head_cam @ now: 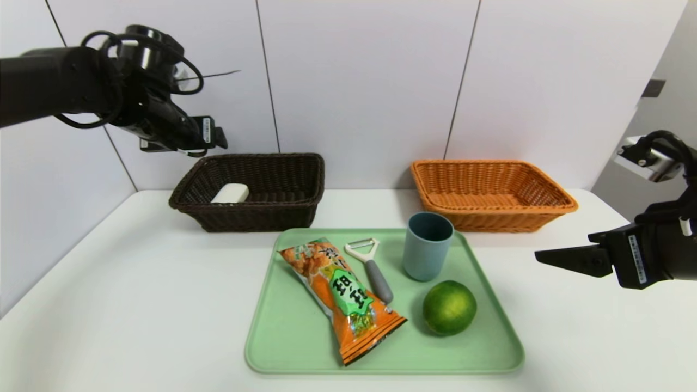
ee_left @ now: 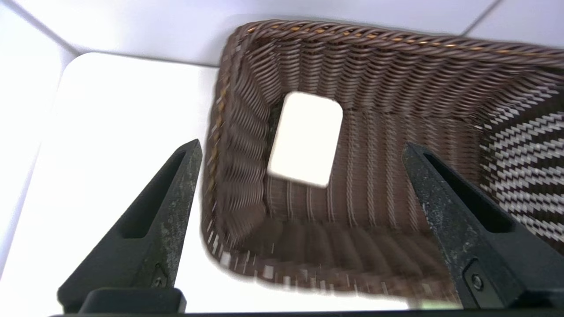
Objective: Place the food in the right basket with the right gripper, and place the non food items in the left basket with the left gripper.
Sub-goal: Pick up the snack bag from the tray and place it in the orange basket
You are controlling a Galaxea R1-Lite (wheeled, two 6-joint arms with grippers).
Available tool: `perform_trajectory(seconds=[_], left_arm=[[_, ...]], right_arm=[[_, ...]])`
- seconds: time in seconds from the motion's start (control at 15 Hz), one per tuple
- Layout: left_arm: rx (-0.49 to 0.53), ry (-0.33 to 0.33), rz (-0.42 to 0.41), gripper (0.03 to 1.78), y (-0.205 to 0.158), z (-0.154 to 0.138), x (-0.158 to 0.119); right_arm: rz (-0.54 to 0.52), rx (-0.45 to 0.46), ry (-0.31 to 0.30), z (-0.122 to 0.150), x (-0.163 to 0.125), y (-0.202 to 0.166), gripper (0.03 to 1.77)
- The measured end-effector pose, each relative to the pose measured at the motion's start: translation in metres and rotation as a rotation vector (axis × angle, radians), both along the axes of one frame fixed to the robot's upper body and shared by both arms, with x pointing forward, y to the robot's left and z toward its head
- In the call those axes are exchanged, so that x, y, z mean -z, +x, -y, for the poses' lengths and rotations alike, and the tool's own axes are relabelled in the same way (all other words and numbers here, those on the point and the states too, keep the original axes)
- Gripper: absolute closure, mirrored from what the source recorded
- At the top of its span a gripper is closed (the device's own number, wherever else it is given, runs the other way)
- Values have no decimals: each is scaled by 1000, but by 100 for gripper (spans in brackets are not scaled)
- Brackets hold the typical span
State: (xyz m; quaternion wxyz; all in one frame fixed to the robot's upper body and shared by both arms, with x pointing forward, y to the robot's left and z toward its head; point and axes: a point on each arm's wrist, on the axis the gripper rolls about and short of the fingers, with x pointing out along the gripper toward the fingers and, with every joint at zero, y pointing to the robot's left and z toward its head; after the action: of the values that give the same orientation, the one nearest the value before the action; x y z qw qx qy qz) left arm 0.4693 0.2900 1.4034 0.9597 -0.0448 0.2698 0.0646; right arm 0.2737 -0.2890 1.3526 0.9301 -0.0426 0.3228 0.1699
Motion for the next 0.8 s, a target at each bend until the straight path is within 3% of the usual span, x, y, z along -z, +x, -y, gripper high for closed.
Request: perform_trajectory(seconds=[0.27,0.53,0.8], left_arm=[[-48,-105,-53,17,-62,0,-31],[-77,-178,-195,14,-113,9,-17],[-47,-194,-294,14,-165,18,6]], right_arm=[[72,-5,16,-1,-17,2,10],[144,-64,36,-17,-43,15,10],[186,-189,61,-53,-60,31,10]])
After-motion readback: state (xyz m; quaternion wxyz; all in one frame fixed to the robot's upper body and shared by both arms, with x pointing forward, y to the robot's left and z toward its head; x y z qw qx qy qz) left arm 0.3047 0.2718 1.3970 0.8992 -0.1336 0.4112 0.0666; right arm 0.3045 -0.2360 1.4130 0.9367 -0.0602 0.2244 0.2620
